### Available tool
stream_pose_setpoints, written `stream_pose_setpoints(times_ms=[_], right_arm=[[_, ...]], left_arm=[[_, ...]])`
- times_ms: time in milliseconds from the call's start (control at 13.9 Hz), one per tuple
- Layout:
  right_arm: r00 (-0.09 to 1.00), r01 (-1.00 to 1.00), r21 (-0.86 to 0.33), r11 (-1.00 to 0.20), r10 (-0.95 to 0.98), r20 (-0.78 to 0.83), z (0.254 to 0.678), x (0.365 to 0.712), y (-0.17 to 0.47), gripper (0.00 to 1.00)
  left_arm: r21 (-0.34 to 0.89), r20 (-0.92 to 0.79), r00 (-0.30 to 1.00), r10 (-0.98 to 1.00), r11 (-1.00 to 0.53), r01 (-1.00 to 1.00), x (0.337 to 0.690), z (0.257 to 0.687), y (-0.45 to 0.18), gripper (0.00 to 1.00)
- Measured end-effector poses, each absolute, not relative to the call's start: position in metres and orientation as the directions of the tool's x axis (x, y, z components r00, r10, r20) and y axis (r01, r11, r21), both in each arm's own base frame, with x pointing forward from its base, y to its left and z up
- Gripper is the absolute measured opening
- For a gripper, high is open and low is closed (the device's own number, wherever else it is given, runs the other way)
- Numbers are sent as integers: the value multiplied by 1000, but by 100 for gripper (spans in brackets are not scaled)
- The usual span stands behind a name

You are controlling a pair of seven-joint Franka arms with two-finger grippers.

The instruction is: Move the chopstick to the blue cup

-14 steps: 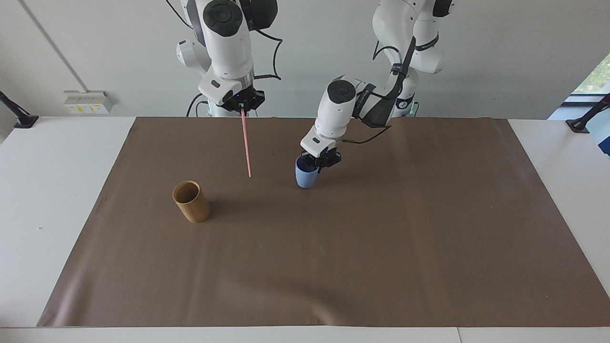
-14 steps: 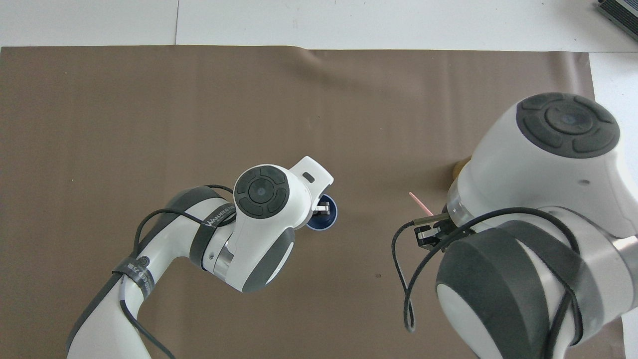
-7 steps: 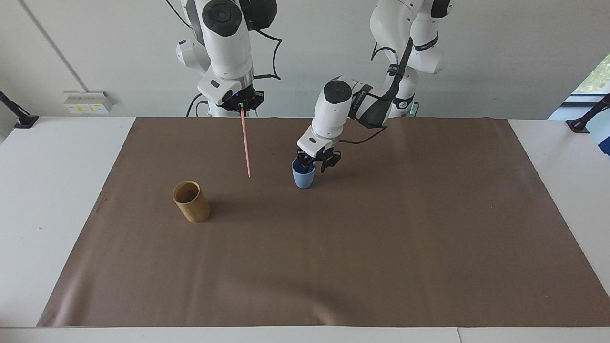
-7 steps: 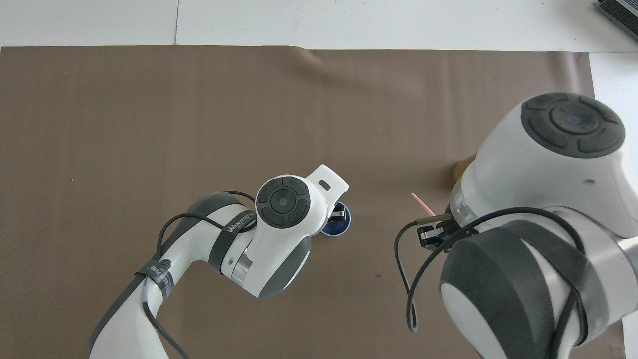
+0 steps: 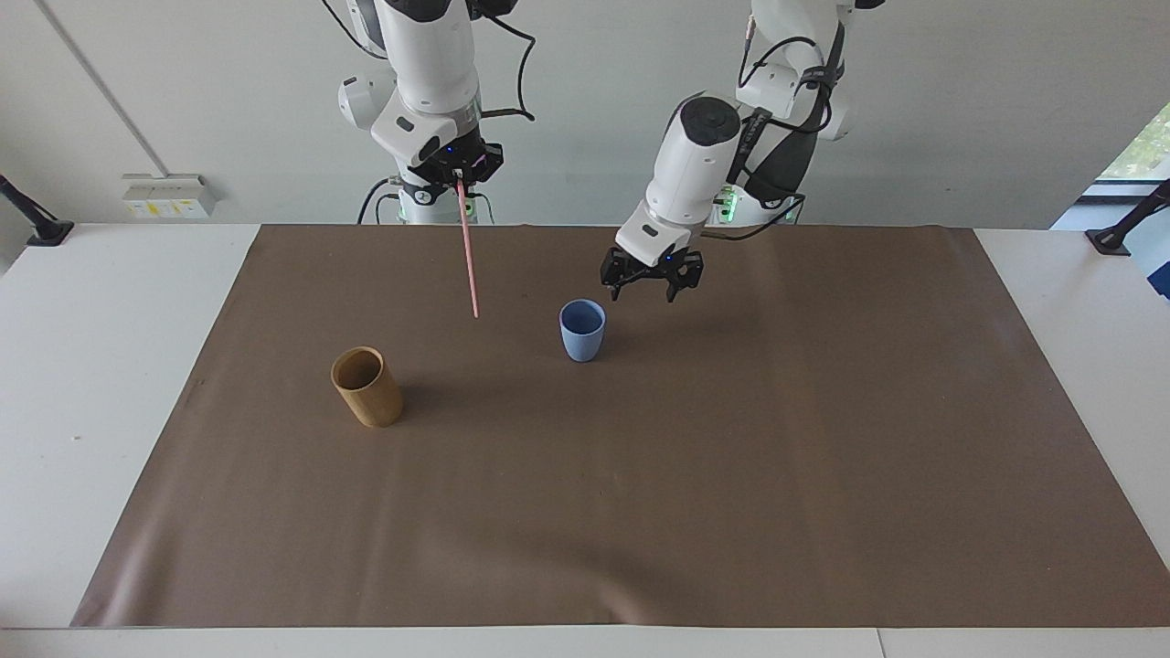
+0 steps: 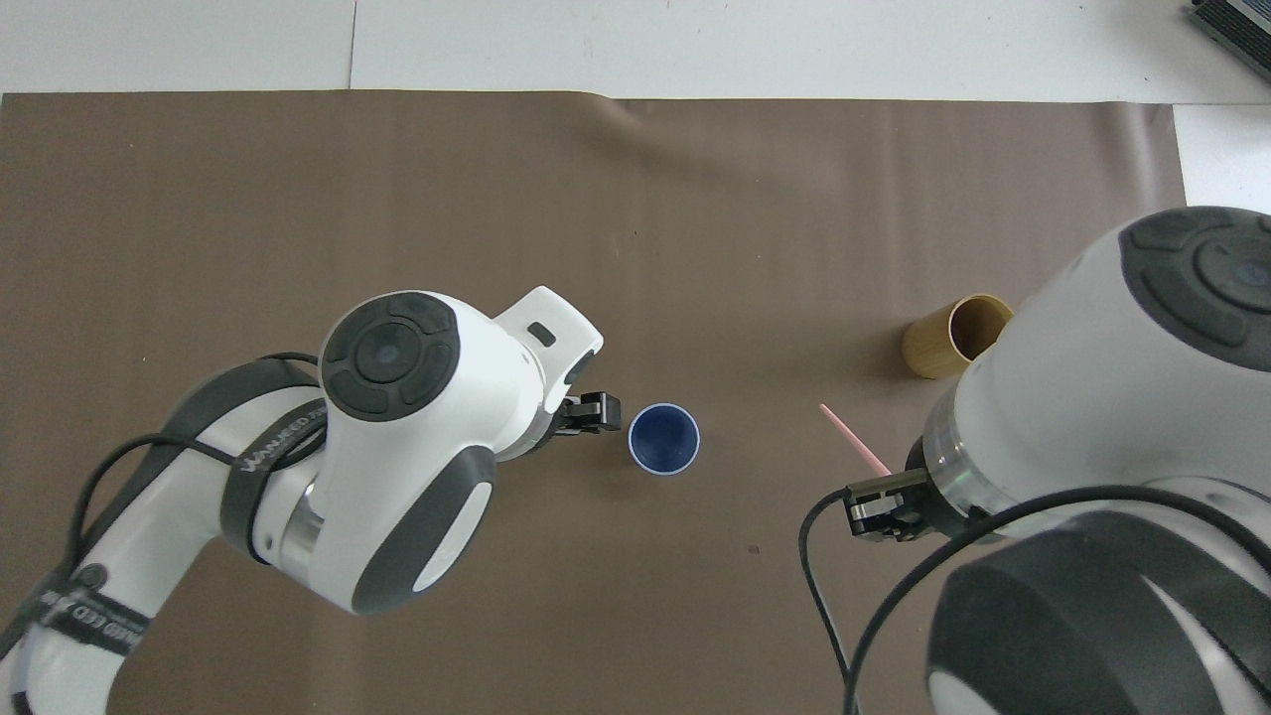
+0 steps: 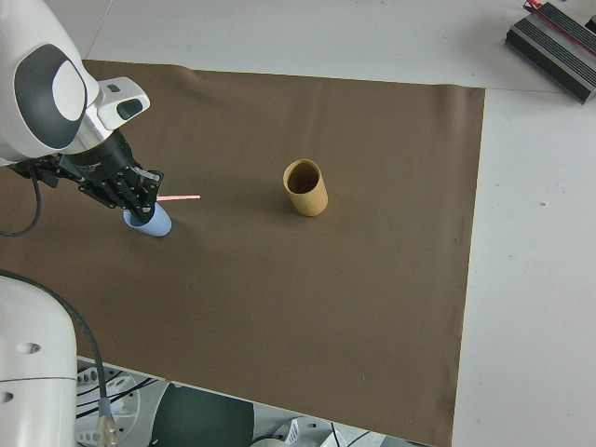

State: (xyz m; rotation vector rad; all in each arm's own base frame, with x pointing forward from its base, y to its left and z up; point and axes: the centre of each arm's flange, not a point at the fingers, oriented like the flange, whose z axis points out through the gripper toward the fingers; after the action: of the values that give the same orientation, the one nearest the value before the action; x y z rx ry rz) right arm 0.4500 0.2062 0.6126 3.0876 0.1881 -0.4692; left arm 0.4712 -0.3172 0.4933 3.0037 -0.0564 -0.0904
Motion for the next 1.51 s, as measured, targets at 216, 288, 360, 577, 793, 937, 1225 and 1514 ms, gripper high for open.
stream_pose_setpoints(times_ms=[216,288,360,577,793,937,1225,1514], right_arm=[[949,71,-46,-996,82,-304,620,428,248,6],[950,69,-55,-996,82,-302,621,424,257,6],[950,62,-65,-996,78,-301,621,420,267,6],[952,56,-61,-997,72,-299,606,414,302,6],[950,61,-65,-996,78,-302,587,419,321,6],[952,45,-66,-997,63,-300,572,422,339,6],[947,29,-58,-998,46,-318,541,432,350,6],[942,16,-47,-999,31,-333,526,433,346,6]], left_arm=[[130,-54,992,-114,-986,-106,482,541,-219,100],[119,-29,991,-132,-985,-128,488,551,-192,100],[106,1,989,-147,-984,-146,494,562,-169,100],[92,78,986,-146,-984,-153,514,616,-104,100],[77,77,982,-174,-981,-180,514,664,-44,100],[57,60,985,-163,-984,-167,518,678,-25,100],[50,17,986,-167,-985,-167,528,686,-24,100],[20,-32,985,-170,-985,-170,524,682,-22,100]])
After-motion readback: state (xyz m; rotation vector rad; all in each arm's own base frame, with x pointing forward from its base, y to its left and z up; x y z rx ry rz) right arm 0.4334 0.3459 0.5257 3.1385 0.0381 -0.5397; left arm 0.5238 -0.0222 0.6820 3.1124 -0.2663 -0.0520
